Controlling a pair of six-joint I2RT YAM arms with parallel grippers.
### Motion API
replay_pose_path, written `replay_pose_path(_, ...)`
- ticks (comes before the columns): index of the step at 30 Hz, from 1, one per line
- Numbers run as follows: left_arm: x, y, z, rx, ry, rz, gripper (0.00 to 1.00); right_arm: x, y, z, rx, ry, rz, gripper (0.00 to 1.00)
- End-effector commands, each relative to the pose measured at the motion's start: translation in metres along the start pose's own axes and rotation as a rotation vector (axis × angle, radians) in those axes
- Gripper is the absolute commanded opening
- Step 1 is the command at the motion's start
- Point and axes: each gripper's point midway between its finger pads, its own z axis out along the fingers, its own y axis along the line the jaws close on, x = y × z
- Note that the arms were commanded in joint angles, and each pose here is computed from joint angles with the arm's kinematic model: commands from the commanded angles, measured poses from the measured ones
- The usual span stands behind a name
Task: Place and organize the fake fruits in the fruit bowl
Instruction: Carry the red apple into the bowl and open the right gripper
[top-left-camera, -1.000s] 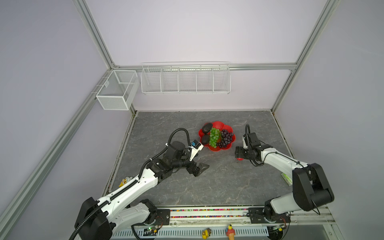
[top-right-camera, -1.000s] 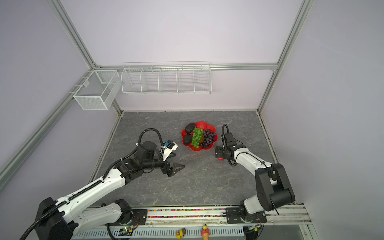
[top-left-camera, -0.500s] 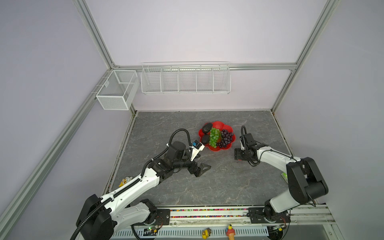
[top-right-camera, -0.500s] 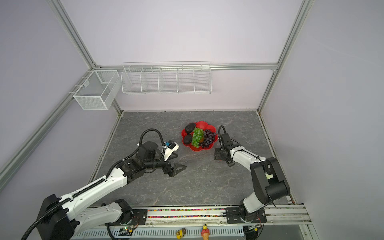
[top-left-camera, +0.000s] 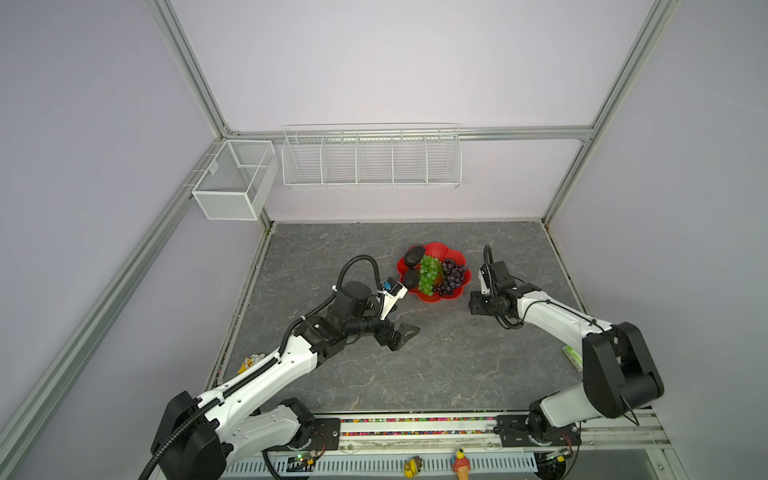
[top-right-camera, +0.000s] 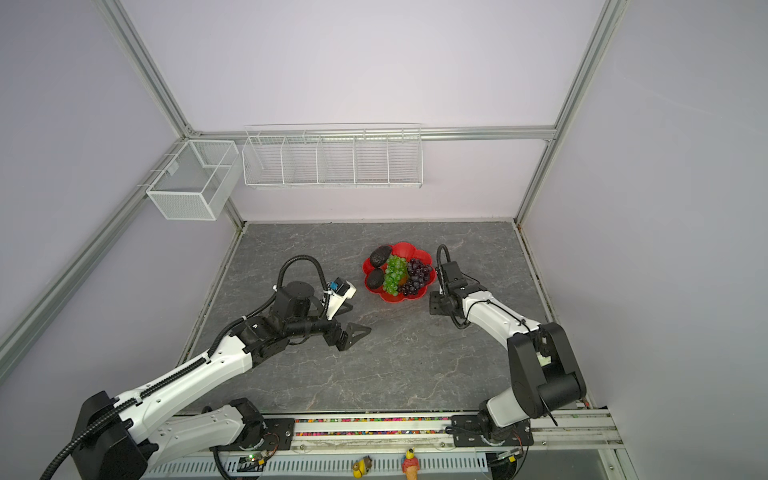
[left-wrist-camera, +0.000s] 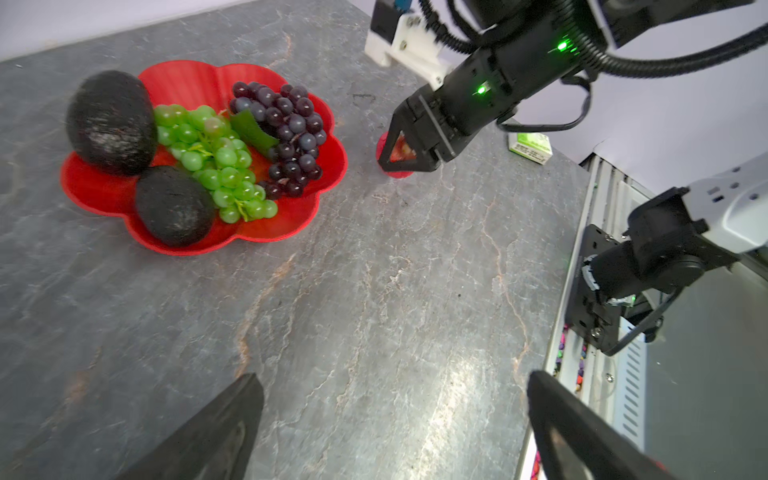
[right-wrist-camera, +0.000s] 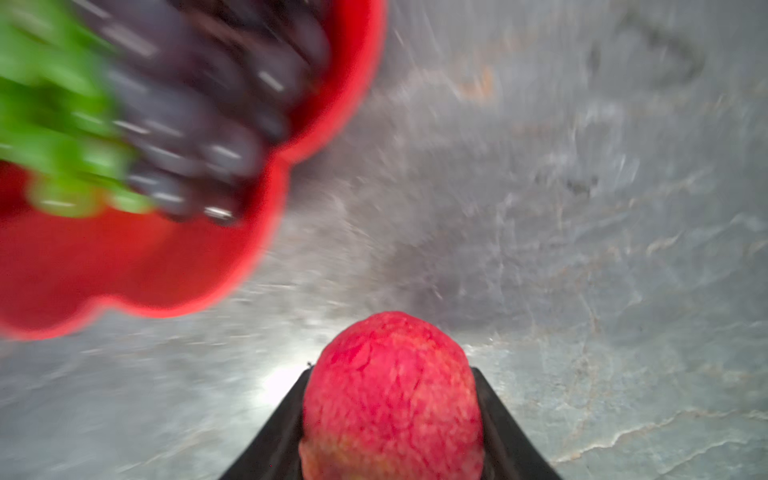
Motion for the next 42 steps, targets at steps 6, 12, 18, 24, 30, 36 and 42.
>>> replay_pose_path(6, -0.026, 0.053, -0.024, -0.352, -0.115, 0.008, 0.99, -0.082, 0.064, -0.044, -0.236, -0.200, -0.078, 0.50)
replay_pose_path(12, -0.039, 0.058, -0.023, -0.374, -0.169, -0.040, 0.99, -0.138, 0.095, -0.009, -0.293, -0.245, -0.135, 0.50)
replay_pose_path(18, -0.039, 0.060, -0.031, -0.397, -0.186, -0.058, 0.99, -0.157, 0.109, 0.043, -0.326, -0.254, -0.175, 0.50)
replay_pose_path(24, -0.022, 0.057, -0.046, -0.403, -0.197, -0.092, 0.99, -0.164, 0.116, 0.065, -0.368, -0.296, -0.181, 0.50)
replay_pose_path(30, -0.011, 0.060, -0.055, -0.431, -0.200, -0.104, 0.99, -0.163, 0.114, 0.084, -0.359, -0.264, -0.146, 0.50)
replay_pose_path(36, -0.015, 0.058, -0.055, -0.421, -0.201, -0.101, 0.99, -0.160, 0.102, 0.105, -0.272, -0.215, -0.142, 0.51)
replay_pose_path(42, -0.016, 0.057, -0.056, -0.420, -0.203, -0.098, 0.99, -0.159, 0.099, 0.113, -0.253, -0.196, -0.156, 0.54)
